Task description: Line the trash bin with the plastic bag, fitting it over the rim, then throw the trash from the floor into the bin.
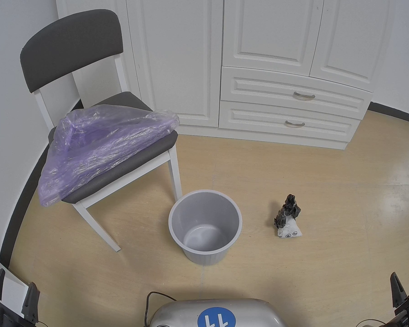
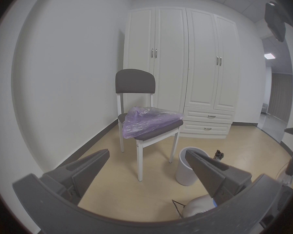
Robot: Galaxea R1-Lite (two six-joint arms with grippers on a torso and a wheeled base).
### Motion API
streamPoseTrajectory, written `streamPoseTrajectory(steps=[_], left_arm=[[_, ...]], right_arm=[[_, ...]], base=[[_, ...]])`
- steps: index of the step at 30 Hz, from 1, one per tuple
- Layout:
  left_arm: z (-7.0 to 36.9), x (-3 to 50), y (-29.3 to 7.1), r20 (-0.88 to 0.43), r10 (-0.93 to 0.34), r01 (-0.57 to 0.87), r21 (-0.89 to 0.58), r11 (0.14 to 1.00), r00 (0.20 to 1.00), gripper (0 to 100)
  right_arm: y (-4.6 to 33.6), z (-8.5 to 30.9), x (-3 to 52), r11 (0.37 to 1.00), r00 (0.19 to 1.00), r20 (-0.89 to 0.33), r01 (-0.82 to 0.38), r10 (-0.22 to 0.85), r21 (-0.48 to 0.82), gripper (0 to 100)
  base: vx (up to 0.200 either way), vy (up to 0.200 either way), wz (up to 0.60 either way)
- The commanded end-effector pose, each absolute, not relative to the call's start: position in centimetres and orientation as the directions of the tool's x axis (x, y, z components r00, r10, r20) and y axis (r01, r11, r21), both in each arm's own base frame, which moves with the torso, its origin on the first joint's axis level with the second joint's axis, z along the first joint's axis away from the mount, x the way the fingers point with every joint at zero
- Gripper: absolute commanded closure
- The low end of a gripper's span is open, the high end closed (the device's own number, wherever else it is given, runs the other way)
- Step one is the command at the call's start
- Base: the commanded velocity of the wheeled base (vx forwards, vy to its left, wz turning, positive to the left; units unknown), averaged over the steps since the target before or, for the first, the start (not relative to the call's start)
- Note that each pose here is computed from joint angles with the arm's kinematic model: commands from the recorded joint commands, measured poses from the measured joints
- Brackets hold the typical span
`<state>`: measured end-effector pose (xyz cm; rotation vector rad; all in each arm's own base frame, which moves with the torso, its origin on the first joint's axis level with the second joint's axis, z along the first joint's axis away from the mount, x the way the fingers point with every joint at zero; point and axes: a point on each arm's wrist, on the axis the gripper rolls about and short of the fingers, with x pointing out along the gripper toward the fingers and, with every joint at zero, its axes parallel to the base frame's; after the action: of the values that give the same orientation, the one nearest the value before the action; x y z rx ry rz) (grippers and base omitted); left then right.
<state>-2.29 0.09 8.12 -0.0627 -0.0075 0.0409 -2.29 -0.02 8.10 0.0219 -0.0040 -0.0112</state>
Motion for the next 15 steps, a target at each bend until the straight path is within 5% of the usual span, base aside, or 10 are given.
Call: streamPoseTrajectory(steps=[1, 7, 15], left_arm=[[7.63, -2.28, 0.07, 0.008, 0.032, -0.032, -0.006, 0.999, 0.999, 0], [7.69, -2.28, -0.04, 0.014, -0.017, 0.016, 0.037, 0.999, 1.000, 0], [7.72, -2.30, 0.10, 0.014, 0.048, -0.046, -0.082, 0.996, 0.999, 0]], right_arm=[[-0.02, 7.58, -2.28, 1.000, 1.000, 0.003, 0.014, -0.014, -0.021, 0], [0.06, 7.61, -2.28, 0.997, 1.000, 0.006, -0.021, 0.021, -0.068, 0], [-0.05, 7.69, -2.28, 0.999, 1.000, 0.014, 0.021, -0.021, 0.031, 0]], base=[[0.000, 0.000, 0.00], [0.000, 0.000, 0.00], [0.000, 0.000, 0.00]])
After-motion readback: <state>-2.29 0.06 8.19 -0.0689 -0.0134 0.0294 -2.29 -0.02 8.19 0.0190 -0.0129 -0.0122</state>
